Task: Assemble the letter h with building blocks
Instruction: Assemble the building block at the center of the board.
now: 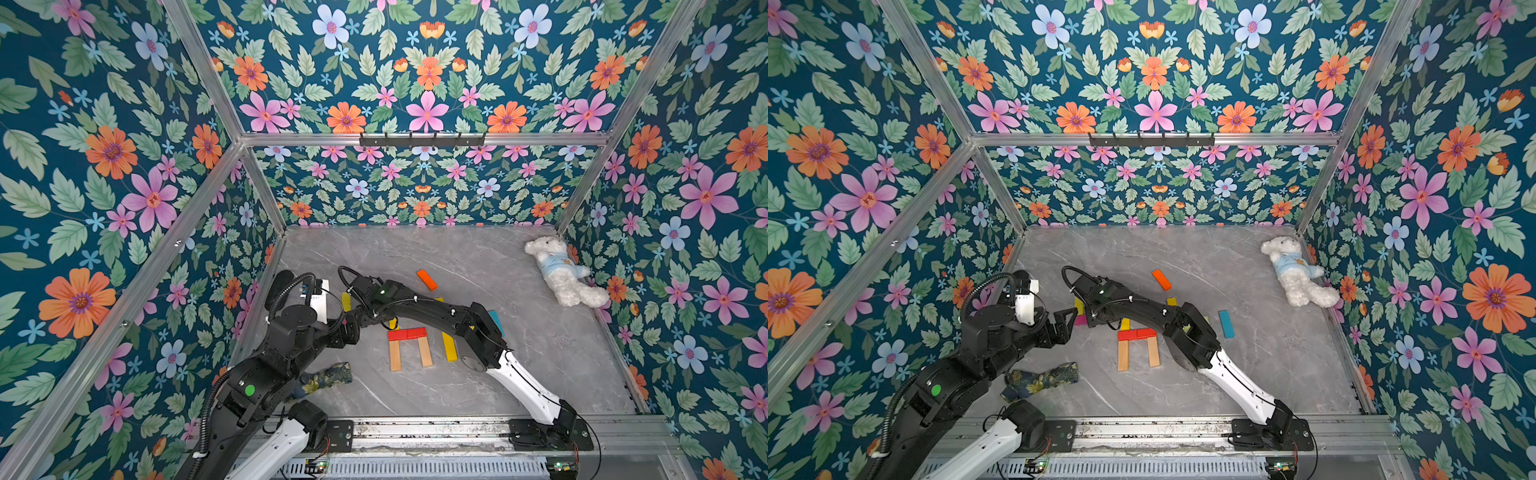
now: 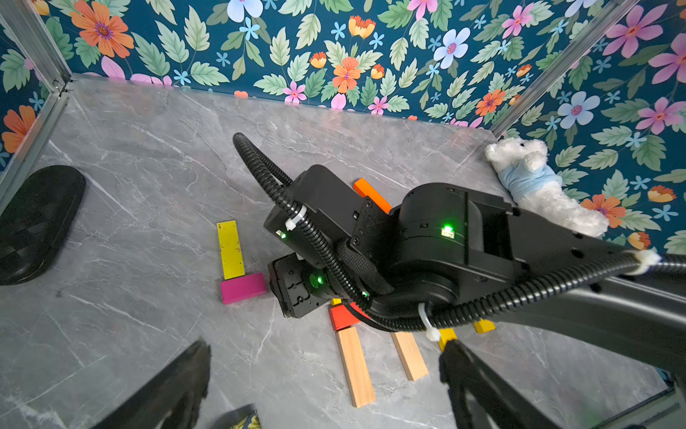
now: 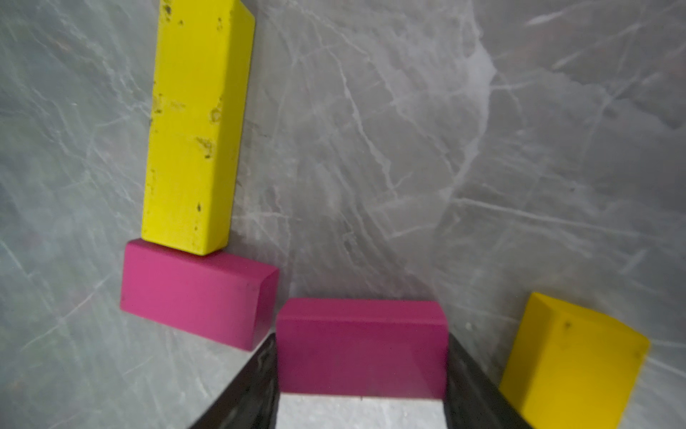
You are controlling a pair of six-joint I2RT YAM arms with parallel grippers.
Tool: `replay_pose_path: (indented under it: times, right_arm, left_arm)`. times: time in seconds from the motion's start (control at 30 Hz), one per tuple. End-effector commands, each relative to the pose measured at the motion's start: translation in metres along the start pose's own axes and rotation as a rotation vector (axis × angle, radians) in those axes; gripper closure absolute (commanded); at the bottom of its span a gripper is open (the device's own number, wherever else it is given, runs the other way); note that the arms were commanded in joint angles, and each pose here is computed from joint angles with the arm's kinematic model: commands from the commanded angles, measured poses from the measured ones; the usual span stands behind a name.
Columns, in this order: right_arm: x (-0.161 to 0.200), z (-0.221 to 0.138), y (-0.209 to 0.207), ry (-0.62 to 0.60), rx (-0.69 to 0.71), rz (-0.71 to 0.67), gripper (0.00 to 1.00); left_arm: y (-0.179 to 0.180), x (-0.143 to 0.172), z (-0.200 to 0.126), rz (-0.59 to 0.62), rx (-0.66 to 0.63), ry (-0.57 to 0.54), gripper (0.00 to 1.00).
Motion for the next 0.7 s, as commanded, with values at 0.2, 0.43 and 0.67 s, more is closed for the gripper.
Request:
replay_pose_path:
  times: [0.2,0.43,0.67]
  right_arm:
    - [-0.002,0.004,-0.003,0.007,0.003,0.040,0.31]
    - [-0.010,-0.006,0.001,-0.032,-0.026,0.047,0.27]
    - [-0.013,-0.023,-0.009,-0.057,-0.079,0.074,0.34]
  left_arm:
    - [0.000,-0.005,-0.001,0.006,-0.009,-0.026,0.01]
    - [0.000,-0.004,0.000,0.006,-0.004,-0.021,0.01]
    - [0.000,-0.005,-0.001,0.004,-0.003,-0.024,0.01]
Point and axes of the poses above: each gripper's point midway between its finger pads, its own z axis out along the fingers, its own y axis along the line the jaws close on, x = y × z, the point moved 10 cm from there along -z, back along the fingers, and after that the axes turned 12 degrees about z, right-handed, at the moved point
